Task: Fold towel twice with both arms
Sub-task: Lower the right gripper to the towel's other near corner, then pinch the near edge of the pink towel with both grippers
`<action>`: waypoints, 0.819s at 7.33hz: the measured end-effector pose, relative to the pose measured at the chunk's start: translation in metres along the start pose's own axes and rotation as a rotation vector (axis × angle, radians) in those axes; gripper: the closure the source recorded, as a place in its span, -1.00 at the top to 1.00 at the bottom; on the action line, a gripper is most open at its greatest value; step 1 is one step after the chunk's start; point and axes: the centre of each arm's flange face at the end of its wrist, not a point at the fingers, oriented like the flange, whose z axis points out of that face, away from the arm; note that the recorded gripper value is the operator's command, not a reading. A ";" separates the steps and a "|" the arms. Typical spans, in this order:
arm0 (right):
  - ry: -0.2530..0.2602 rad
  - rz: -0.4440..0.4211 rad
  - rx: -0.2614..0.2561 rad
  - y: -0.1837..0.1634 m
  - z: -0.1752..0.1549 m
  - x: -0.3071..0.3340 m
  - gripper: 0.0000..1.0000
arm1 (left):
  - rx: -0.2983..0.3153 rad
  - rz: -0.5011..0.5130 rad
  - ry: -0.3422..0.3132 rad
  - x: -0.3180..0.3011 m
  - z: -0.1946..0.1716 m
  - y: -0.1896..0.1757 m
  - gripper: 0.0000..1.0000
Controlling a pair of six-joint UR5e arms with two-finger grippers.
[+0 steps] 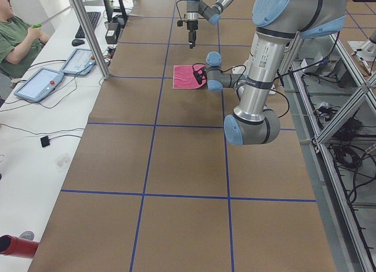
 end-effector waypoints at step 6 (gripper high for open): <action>0.052 0.015 -0.018 0.064 0.069 -0.006 0.68 | 0.000 0.001 0.000 0.000 -0.001 -0.001 -1.00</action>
